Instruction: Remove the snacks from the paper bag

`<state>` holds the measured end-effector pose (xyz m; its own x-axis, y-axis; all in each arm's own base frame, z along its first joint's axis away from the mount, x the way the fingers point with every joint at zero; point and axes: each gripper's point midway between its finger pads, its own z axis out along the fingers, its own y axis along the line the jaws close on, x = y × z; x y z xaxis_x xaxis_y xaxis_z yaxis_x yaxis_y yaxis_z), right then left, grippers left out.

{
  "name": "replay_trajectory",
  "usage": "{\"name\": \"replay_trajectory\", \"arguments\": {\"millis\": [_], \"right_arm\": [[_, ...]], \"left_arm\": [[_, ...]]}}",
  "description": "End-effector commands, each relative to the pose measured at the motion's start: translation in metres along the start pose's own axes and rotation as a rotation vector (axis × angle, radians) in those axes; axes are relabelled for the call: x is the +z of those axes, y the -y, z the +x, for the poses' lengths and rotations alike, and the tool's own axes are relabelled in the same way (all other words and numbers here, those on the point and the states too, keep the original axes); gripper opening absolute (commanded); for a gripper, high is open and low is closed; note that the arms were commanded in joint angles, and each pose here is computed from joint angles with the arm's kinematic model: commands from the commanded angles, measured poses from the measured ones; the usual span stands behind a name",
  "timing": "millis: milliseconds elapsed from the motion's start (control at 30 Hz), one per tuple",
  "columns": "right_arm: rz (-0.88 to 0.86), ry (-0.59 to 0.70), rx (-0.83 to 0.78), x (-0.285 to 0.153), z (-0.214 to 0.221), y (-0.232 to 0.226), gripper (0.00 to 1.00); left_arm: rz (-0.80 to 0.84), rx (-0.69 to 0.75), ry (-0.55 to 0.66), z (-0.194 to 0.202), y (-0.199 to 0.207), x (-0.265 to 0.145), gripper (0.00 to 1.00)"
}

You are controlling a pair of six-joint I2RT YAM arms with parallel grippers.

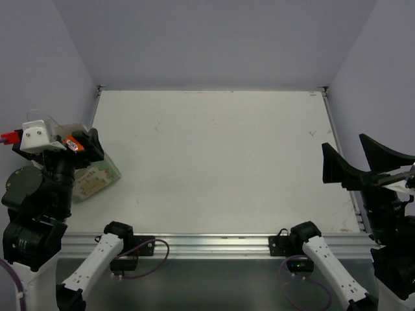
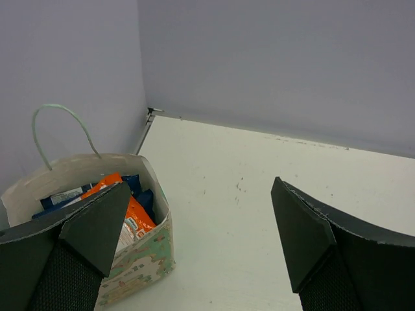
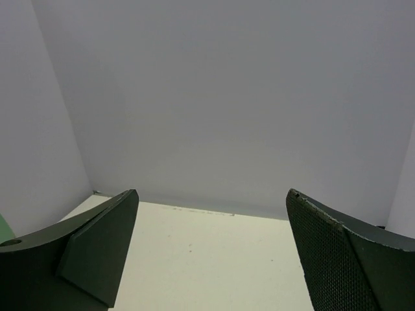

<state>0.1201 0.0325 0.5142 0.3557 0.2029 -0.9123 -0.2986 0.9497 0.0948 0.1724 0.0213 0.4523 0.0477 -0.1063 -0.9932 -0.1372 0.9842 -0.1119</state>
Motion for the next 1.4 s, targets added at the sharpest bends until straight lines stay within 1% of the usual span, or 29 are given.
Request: {"name": "replay_trajectory", "arguments": {"millis": [0,167,233,267,300,333,367,400,467,500,533,567,600,633,733,800,833,900,967,1000,1067,1100,1167,1200,1267,1300,1367], "right_arm": [[-0.003,-0.019,0.023,0.012,0.008,-0.002,0.99],[-0.022,-0.07,0.088,0.014,0.027,-0.008,0.99],[-0.054,-0.121,0.107,0.017,0.044,-0.015,0.99],[-0.055,-0.146,0.117,0.019,0.052,-0.016,0.99],[-0.08,-0.182,0.123,0.02,0.067,-0.02,0.99],[-0.094,-0.201,0.135,0.02,0.075,-0.023,0.99],[-0.099,-0.206,0.155,0.02,0.079,-0.025,0.99],[-0.106,-0.235,0.164,0.021,0.094,-0.026,0.99],[-0.149,-0.265,0.184,0.019,0.108,-0.034,0.99],[-0.157,-0.271,0.19,0.018,0.11,-0.036,0.99],[-0.163,-0.282,0.197,0.017,0.115,-0.038,0.99],[-0.163,-0.296,0.202,0.016,0.121,-0.038,0.99],[-0.167,-0.292,0.205,0.014,0.122,-0.038,0.99],[-0.169,-0.293,0.212,0.013,0.123,-0.039,0.99],[-0.178,-0.296,0.221,0.009,0.127,-0.04,0.99],[-0.177,-0.305,0.224,0.007,0.131,-0.04,0.99],[-0.178,-0.303,0.224,0.006,0.131,-0.04,0.99],[-0.172,-0.31,0.221,0.004,0.134,-0.039,0.99],[-0.173,-0.316,0.218,0.002,0.138,-0.039,0.99],[-0.166,-0.313,0.218,0.002,0.138,-0.038,0.99],[-0.171,-0.313,0.214,0.0,0.139,-0.038,0.99],[-0.173,-0.31,0.21,-0.001,0.138,-0.038,0.99],[-0.169,-0.312,0.203,-0.002,0.139,-0.037,0.99],[-0.165,-0.311,0.198,-0.002,0.14,-0.036,0.99],[-0.147,-0.308,0.187,-0.003,0.141,-0.032,0.99],[-0.144,-0.309,0.184,-0.004,0.142,-0.031,0.99],[-0.131,-0.307,0.176,-0.004,0.143,-0.028,0.99]], "left_arm": [[-0.014,-0.012,-0.06,0.011,0.004,0.011,1.0],[-0.054,-0.036,-0.155,0.023,0.01,0.03,1.0],[-0.106,-0.041,-0.228,0.037,0.011,0.045,1.0],[-0.128,-0.051,-0.234,0.034,0.01,0.048,1.0],[-0.181,-0.045,-0.275,0.042,0.009,0.062,1.0],[-0.219,-0.029,-0.308,0.049,0.006,0.066,1.0],[-0.25,-0.03,-0.312,0.046,0.004,0.071,1.0],[-0.304,-0.003,-0.347,0.056,0.002,0.085,1.0],[-0.372,0.008,-0.363,0.061,-0.003,0.096,1.0],[-0.396,0.021,-0.382,0.07,-0.003,0.109,1.0],[-0.438,0.016,-0.4,0.075,-0.015,0.115,1.0],[-0.462,0.016,-0.438,0.087,-0.022,0.125,1.0],[-0.429,-0.012,-0.469,0.095,-0.022,0.133,1.0],[-0.481,-0.024,-0.5,0.105,-0.04,0.135,1.0],[-0.551,0.002,-0.549,0.124,-0.054,0.137,1.0],[-0.565,0.001,-0.561,0.131,-0.057,0.137,1.0],[-0.598,0.001,-0.578,0.138,-0.068,0.134,1.0],[-0.6,0.002,-0.575,0.143,-0.072,0.137,1.0],[-0.617,0.002,-0.608,0.162,-0.081,0.139,0.98],[-0.606,-0.007,-0.623,0.17,-0.082,0.144,0.93],[-0.634,-0.014,-0.666,0.186,-0.092,0.148,0.89],[-0.632,-0.018,-0.668,0.189,-0.094,0.151,0.84],[-0.637,-0.019,-0.697,0.2,-0.098,0.155,0.77],[-0.62,-0.026,-0.701,0.201,-0.095,0.157,0.67],[-0.599,-0.036,-0.708,0.201,-0.092,0.16,0.54],[-0.577,-0.05,-0.7,0.199,-0.088,0.163,0.41],[-0.547,-0.065,-0.689,0.194,-0.082,0.165,0.3]]}}
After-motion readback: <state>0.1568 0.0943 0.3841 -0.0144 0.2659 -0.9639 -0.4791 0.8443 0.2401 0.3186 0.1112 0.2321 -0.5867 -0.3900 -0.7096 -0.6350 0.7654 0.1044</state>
